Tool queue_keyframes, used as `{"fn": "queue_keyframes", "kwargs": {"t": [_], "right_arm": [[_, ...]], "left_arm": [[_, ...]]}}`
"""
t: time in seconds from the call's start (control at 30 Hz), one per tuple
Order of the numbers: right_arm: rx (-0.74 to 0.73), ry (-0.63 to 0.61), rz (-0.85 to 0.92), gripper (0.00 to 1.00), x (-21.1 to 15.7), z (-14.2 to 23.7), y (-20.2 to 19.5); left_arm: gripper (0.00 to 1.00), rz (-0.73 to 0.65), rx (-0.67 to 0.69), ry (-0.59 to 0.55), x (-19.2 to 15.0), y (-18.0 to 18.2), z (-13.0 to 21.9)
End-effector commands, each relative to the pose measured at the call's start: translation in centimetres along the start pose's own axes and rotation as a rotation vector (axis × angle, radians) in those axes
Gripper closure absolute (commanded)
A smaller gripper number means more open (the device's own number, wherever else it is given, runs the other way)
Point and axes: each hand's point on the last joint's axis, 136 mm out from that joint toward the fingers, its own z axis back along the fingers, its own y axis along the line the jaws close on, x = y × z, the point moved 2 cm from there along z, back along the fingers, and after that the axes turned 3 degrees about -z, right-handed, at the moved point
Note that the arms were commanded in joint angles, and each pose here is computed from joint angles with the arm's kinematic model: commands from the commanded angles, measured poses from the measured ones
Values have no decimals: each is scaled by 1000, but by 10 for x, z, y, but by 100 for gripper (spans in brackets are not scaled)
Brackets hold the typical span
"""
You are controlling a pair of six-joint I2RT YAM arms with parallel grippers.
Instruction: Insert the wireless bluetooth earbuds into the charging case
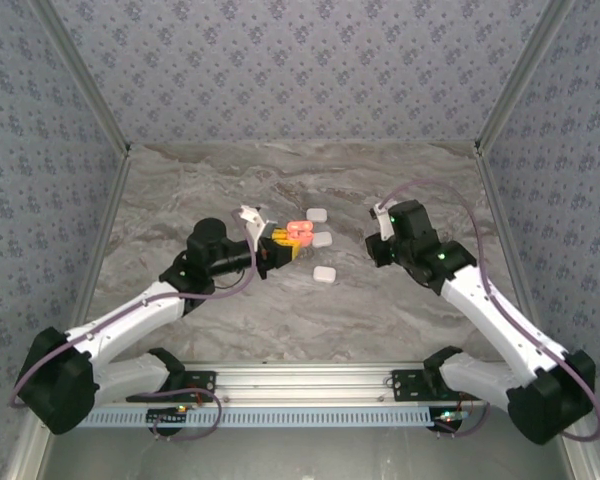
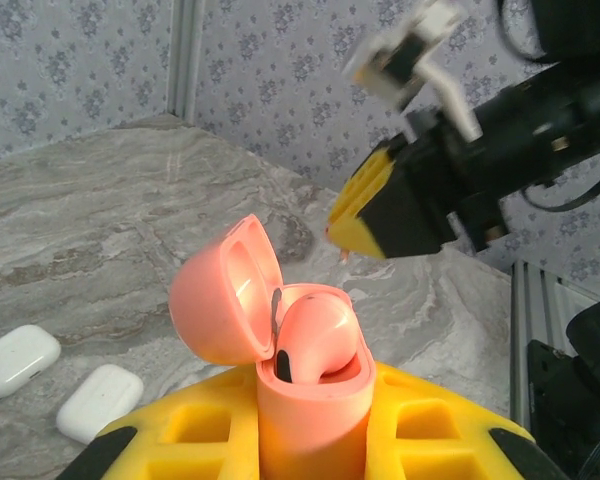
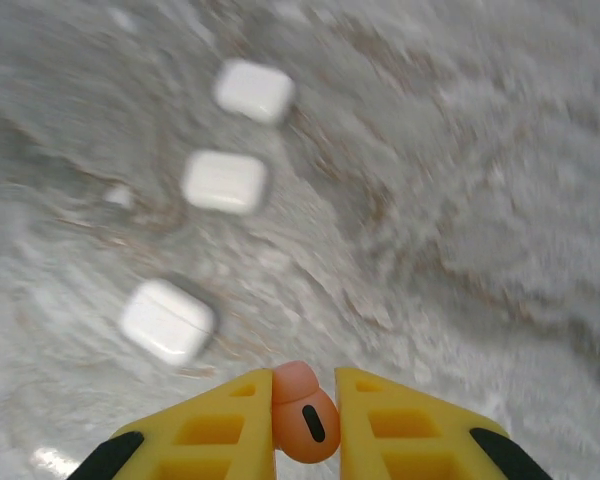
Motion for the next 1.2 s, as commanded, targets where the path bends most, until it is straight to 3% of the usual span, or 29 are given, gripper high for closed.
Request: {"fn": "queue_keyframes", "kwargs": {"t": [0.0,0.2,0.4,1.17], "right_arm": [[63,-129,169,79,31,27,24],[177,-255,331,79,65,54,71],[235,-311,438,79,84,58,103],[195,-180,545,79,67,16,116]], "left_arm": [[100,-6,-69,-41,12,-10,-4],[100,-4,-103,-36,13,-14,-6],[100,0,-129,-26,12,-17,-8],[100,-2,-134,-29,12,-18,-8]]}}
